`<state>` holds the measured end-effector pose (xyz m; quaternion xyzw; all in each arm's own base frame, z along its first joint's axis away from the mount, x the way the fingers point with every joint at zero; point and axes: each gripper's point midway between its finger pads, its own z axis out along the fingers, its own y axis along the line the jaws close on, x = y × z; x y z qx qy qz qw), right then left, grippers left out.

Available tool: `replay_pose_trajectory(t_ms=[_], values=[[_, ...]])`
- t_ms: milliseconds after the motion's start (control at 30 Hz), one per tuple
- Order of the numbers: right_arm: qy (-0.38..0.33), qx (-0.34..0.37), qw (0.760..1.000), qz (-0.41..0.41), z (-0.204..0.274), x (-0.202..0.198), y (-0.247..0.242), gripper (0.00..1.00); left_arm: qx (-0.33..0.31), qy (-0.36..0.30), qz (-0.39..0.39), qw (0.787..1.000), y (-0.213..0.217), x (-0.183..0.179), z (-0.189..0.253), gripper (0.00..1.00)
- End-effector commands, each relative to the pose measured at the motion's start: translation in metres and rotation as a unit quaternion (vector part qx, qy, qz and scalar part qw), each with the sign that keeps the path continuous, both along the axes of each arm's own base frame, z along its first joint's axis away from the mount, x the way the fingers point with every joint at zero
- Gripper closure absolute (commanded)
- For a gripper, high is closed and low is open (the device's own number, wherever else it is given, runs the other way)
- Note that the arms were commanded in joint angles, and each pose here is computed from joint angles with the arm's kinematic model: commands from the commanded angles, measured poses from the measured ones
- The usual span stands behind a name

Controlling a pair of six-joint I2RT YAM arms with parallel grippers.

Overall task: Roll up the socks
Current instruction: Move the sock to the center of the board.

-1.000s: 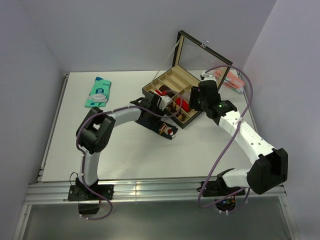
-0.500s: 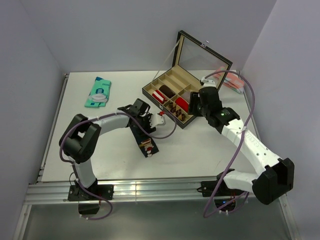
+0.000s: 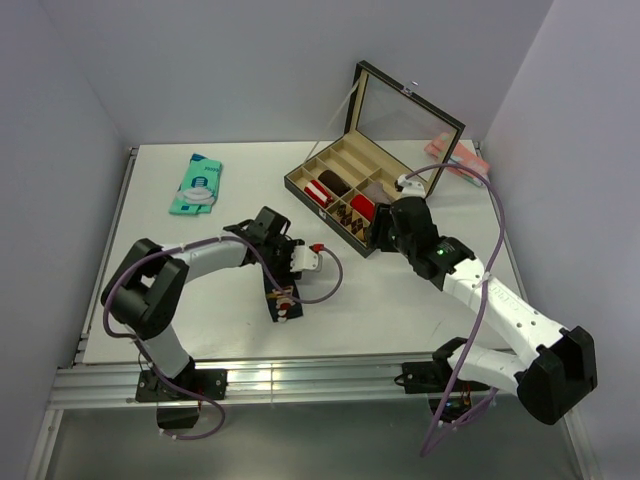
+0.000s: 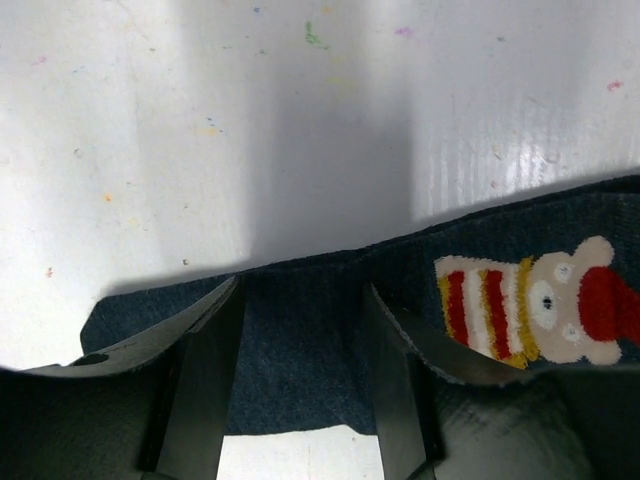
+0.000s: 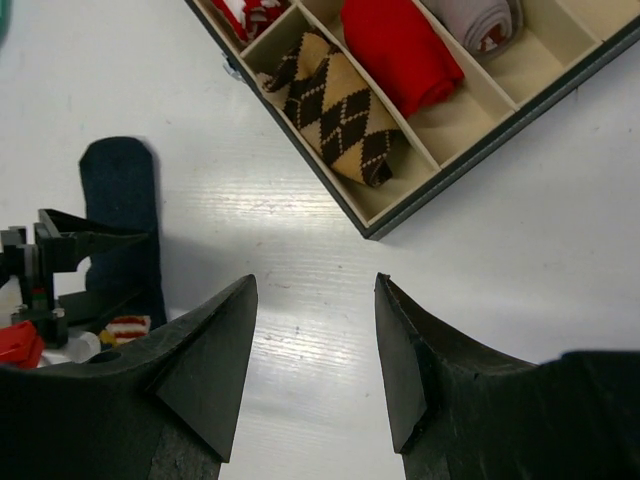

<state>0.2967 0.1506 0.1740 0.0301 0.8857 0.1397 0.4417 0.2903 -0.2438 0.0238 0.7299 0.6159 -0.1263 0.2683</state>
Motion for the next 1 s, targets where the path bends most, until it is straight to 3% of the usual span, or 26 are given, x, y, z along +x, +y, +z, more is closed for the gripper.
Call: replay_pose_trajectory(t_ms=[0, 200, 400, 467, 667, 867, 967], values=[[-0.056, 0.049, 0.997, -0.008, 0.028, 0.01, 0.012, 0.42, -0.013, -0.001, 0.021, 1.0, 0.0, 0.001, -0.002, 0.44], [-0.056, 0.045, 0.997, -0.009, 0.026, 0.013, 0.015, 0.42, -0.135, -0.031, 0.143, 0.98, -0.016, 0.037, 0.08, 0.41], [-0.06, 0.04, 0.997, -0.012, 0.032, 0.012, 0.013, 0.42, -0.164, 0.001, 0.189, 0.968, -0.011, 0.021, 0.12, 0.35], [-0.06, 0.04, 0.997, -0.013, 0.031, 0.01, 0.012, 0.42, -0.158, 0.023, 0.21, 0.965, -0.003, 0.006, 0.102, 0.35], [-0.06, 0.042, 0.997, -0.016, 0.029, 0.003, 0.009, 0.42, -0.197, -0.065, 0.321, 0.924, 0.022, 0.002, 0.087, 0.39], [-0.058, 0.045, 0.997, -0.017, 0.026, -0.005, 0.008, 0.42, -0.202, -0.052, 0.313, 0.927, 0.018, -0.03, 0.081, 0.38], [-0.06, 0.048, 0.997, -0.018, 0.025, -0.008, 0.008, 0.42, -0.184, -0.052, 0.275, 0.942, 0.009, -0.051, 0.07, 0.37]])
